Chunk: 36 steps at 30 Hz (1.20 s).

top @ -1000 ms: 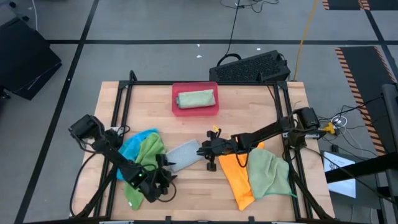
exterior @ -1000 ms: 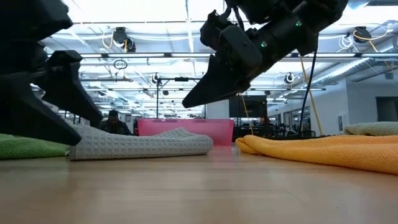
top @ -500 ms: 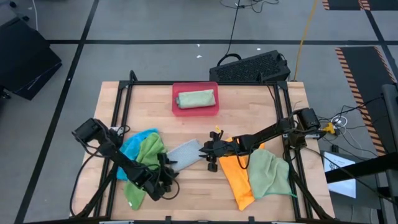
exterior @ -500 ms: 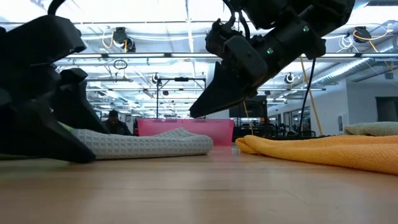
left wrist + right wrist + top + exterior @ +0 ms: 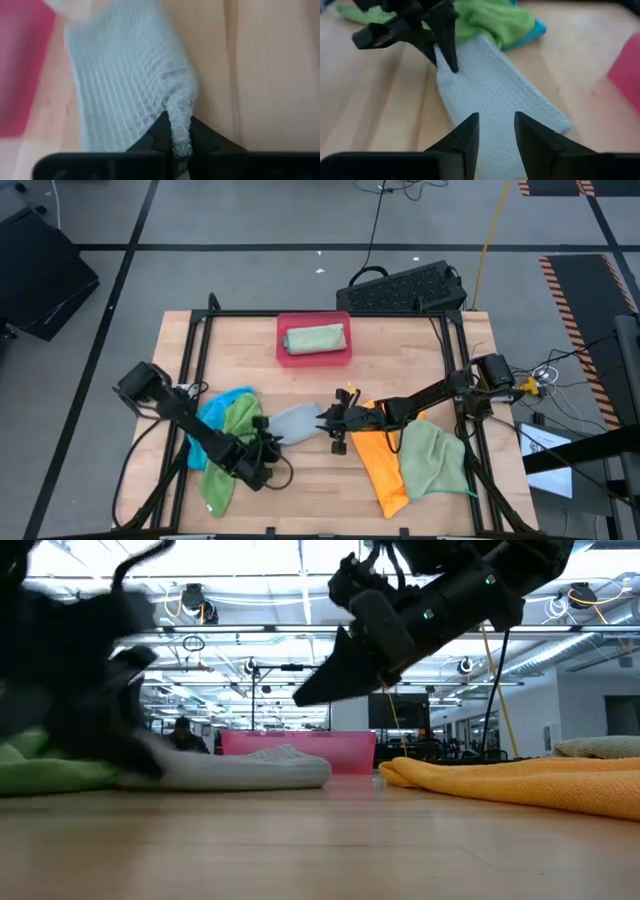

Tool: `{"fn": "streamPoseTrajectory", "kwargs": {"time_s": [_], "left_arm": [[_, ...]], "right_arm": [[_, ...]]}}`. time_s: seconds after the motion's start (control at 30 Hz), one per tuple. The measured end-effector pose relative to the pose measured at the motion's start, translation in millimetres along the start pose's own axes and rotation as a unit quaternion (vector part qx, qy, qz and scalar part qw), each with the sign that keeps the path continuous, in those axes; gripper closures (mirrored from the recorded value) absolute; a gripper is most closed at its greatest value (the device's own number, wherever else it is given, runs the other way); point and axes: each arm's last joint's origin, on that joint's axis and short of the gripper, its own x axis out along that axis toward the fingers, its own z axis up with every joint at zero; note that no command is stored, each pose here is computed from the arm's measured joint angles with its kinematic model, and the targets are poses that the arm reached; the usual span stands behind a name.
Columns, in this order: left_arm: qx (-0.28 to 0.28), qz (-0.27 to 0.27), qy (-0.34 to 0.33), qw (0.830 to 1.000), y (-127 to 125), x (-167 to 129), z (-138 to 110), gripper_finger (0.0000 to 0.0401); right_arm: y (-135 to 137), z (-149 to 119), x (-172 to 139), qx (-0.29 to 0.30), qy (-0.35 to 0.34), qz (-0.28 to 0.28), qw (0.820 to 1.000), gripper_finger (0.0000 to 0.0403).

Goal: Fold microfiber towels
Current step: Stack the folded gray towel on top of the folded light green towel in the red bin

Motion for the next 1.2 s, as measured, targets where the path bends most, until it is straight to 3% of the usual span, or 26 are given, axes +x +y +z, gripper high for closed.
{"fn": "streamPoseTrajectory", "kwargs": {"time_s": [0.1,0.23,0.33,0.5,0.63,0.9,1.03,1.2], "left_arm": [[-0.038,-0.021,-0.015,0.999,18.7,-8.9,16.3,0.0358],[-0.058,-0.054,-0.018,0.997,45.5,-12.1,29.0,0.0381],[-0.084,-0.076,-0.03,0.993,67.2,-13.6,39.3,0.0384],[-0.102,-0.088,-0.039,0.99,90.3,-13.7,45.3,0.0366],[-0.086,-0.092,-0.042,0.991,95.4,-13.9,46.3,0.0371],[-0.058,-0.091,-0.044,0.993,95.7,-14.5,46.3,0.0378],[-0.038,-0.075,-0.054,0.995,99.3,-17.7,47.5,0.0357],[-0.059,-0.002,-0.054,0.997,116.5,-13.5,49.2,0.0346]], "right_arm": [[11.2,3.3,1.1,-0.031,-0.041,0.011,0.999,0.0268],[24.0,1.1,10.7,-0.066,-0.08,0.003,0.995,0.0223],[26.4,-3.4,23.3,-0.084,-0.072,-0.008,0.994,0.02],[14.9,-6.5,39.9,-0.073,-0.046,-0.031,0.996,0.0198],[-3.4,-15.7,46.1,-0.067,0.001,-0.057,0.996,0.0229],[-22.0,-11.6,46.8,-0.093,0.011,-0.072,0.993,0.038],[-34.0,-1.6,39.6,-0.103,0.017,-0.072,0.992,0.0378],[-56.7,16.3,25.0,-0.111,0.022,-0.095,0.989,0.0373]]}}
